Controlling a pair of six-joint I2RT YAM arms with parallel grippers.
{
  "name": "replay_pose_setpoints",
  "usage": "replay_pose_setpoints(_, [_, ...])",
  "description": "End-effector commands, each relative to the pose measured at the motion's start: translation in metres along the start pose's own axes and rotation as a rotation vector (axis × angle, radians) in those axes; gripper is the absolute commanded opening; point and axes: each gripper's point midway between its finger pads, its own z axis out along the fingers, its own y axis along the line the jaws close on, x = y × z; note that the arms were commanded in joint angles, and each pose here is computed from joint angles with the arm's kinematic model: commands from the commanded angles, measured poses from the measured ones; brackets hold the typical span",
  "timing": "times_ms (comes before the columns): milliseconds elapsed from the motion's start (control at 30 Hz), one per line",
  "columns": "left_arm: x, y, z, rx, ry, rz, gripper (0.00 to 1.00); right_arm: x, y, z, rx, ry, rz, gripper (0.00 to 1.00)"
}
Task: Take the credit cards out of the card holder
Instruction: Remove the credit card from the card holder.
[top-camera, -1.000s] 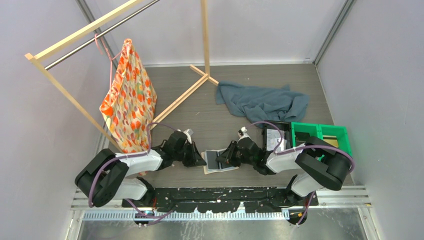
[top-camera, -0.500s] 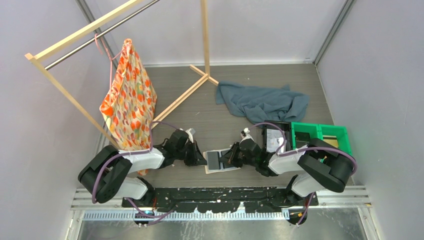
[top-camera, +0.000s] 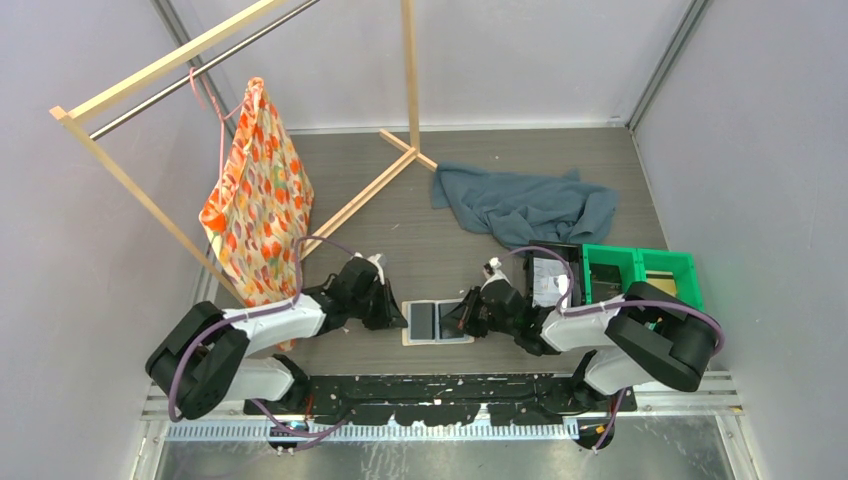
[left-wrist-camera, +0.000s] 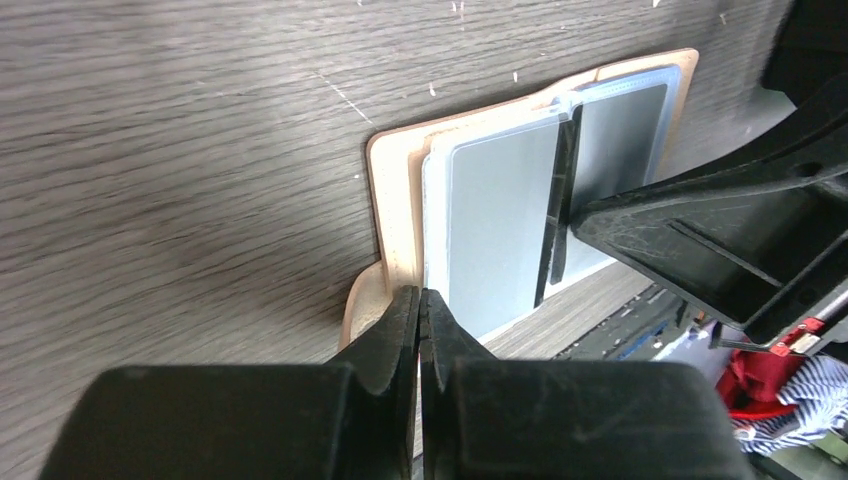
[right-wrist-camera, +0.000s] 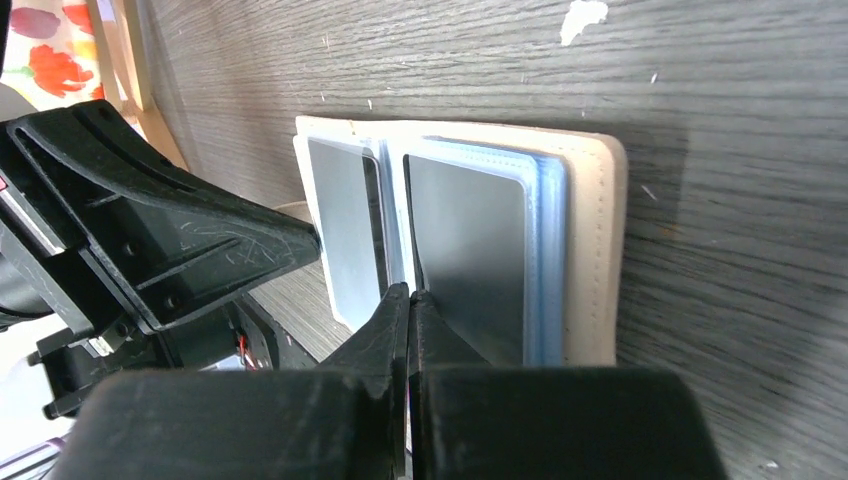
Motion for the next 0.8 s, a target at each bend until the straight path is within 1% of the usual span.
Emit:
replay_pose_setpoints(0, [-0.009, 0.012, -0.011, -0.091, -0.036, 0.044, 0.04, -0.006, -0.001, -0.005, 0.000, -0.035, -0.005, 0.01])
replay_pose_setpoints(200, [-0.013, -0.001, -0.022, -0.052, -0.051, 0.069, 0.08, -0.009, 0.003, -0.010, -0.004, -0.044, -0.014, 0.01])
replay_pose_setpoints(233, [-0.014, -0.004, -0.024, -0.041, -0.055, 0.075, 0.10, -0.010, 0.005, -0.010, -0.008, -0.044, -0.018, 0.01])
replay_pose_setpoints(367, [-0.017, -0.025, -0.030, 0.039, -0.064, 0.091, 0.13, -0.013, 0.015, -0.012, -0.025, -0.050, -0.025, 0.01])
replay_pose_setpoints(467, [-0.019, -0.041, -0.033, 0.109, -0.071, 0.093, 0.13, -0.015, 0.023, -0.013, -0.040, -0.052, -0.031, 0.05])
replay_pose_setpoints(600, [-0.021, -0.047, -0.027, 0.130, -0.079, 0.091, 0.13, -0.017, 0.030, -0.012, -0.048, -0.051, -0.042, 0.15])
replay_pose_setpoints(767, [-0.026, -0.050, -0.010, 0.162, -0.084, 0.069, 0.12, -0.017, 0.033, -0.005, -0.047, -0.039, -0.044, 0.20])
